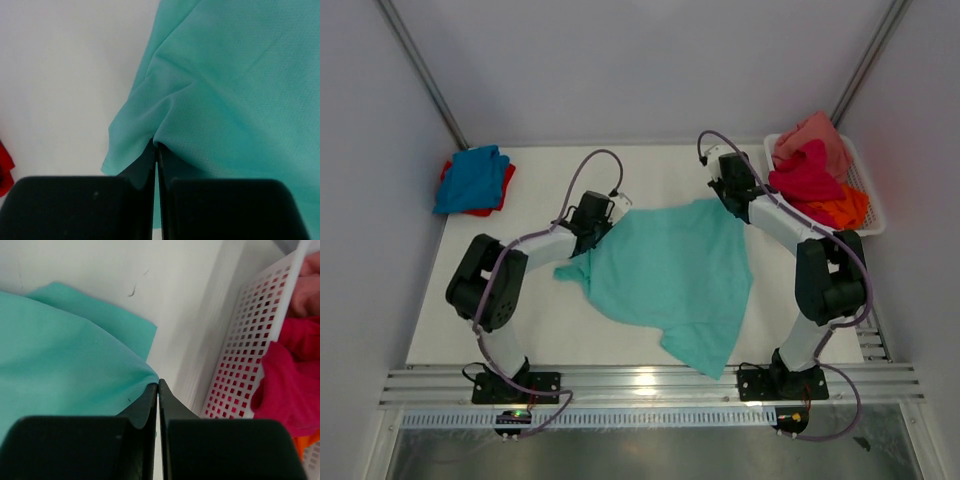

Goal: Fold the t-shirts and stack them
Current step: Flatten the tshirt out

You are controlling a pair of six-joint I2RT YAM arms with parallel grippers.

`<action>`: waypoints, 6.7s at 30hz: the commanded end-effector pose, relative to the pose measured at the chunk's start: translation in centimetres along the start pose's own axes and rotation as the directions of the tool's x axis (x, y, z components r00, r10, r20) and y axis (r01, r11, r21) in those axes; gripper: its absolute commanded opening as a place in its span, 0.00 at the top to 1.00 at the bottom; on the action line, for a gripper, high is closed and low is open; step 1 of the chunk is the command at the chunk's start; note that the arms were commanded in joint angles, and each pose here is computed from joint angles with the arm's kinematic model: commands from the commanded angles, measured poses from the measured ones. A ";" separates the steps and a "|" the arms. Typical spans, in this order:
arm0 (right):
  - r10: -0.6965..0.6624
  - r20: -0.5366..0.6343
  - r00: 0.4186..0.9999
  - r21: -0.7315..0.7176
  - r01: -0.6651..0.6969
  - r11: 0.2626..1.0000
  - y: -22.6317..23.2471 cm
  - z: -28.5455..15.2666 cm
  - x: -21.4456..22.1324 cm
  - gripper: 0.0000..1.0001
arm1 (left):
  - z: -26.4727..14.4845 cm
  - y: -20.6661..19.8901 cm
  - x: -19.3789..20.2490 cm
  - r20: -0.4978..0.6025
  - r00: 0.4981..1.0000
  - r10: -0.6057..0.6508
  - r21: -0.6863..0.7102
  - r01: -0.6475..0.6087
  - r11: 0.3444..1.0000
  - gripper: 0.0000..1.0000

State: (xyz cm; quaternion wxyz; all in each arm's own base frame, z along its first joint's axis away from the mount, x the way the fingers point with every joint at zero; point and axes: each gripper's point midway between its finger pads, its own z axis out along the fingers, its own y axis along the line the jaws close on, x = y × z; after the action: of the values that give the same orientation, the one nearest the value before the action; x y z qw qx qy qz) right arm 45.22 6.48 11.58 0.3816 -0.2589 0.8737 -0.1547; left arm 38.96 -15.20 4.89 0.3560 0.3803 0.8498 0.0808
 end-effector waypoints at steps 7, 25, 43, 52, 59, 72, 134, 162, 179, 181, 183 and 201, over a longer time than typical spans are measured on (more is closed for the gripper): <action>0.070 0.169 0.983 0.288 -0.118 0.950 -6.6 0.7 -6.3 0.97 | 3.3 9.5 -6.4 0.134 0.984 -0.120 -0.421 0.166 0.892 1.00; 0.053 0.407 0.912 0.507 -0.274 0.817 -10.9 -3.7 -10.2 0.01 | 2.8 11.6 -10.1 0.246 0.935 -0.256 -0.364 0.334 0.869 0.01; -0.245 0.386 0.889 -0.407 0.403 0.820 8.1 -19.1 6.3 0.03 | -16.3 1.5 -4.0 0.308 0.942 -0.134 0.175 0.082 0.981 0.01; -0.102 0.109 0.989 -0.462 0.141 0.875 8.8 -17.4 10.1 0.04 | -13.6 1.0 -0.7 0.205 0.908 -0.366 0.291 0.301 0.908 0.01; 0.108 0.130 0.986 -0.415 -0.044 0.909 7.5 -18.6 7.9 0.04 | -12.8 7.3 2.0 0.170 0.784 -0.596 0.290 0.538 0.791 0.01; 0.658 -0.003 0.753 -0.548 -0.552 0.629 3.3 -15.4 4.0 0.06 | -10.1 11.6 2.7 0.099 0.669 -0.737 0.497 0.608 0.619 0.01; 0.528 -0.786 0.322 -0.348 -0.936 0.054 13.4 -9.0 17.4 0.13 | -0.1 17.2 7.0 -0.086 0.557 -0.826 0.531 0.727 0.435 0.03; 0.388 -0.810 0.440 -0.433 -0.895 0.109 18.1 -9.2 15.8 0.66 | 0.2 15.4 7.2 -0.116 0.660 -0.743 0.531 0.673 0.515 0.05; 0.409 -0.776 0.481 -0.484 -0.869 0.103 17.7 -9.4 14.8 0.79 | -2.4 7.9 5.2 -0.253 0.835 -0.488 0.752 0.488 0.443 0.04; 0.411 -0.773 0.484 -0.488 -0.867 0.103 17.7 -9.4 14.7 0.79 | -2.1 6.6 4.9 -0.263 0.855 -0.446 0.767 0.466 0.441 0.04; 0.411 -0.771 0.486 -0.490 -0.865 0.104 17.6 -9.5 14.7 0.79 | -1.9 5.5 4.9 -0.285 0.865 -0.412 0.775 0.461 0.432 0.04; 0.409 -0.769 0.491 -0.498 -0.862 0.098 17.7 -9.6 14.6 0.79 | -2.8 3.7 4.4 -0.293 0.893 -0.341 0.806 0.423 0.415 0.63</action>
State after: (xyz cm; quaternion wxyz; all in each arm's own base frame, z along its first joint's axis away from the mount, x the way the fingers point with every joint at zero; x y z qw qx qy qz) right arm 23.06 13.58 1.26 -0.0201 0.0827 0.8882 0.4515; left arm 37.14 -9.32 4.81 0.0855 0.2808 0.8627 -0.4117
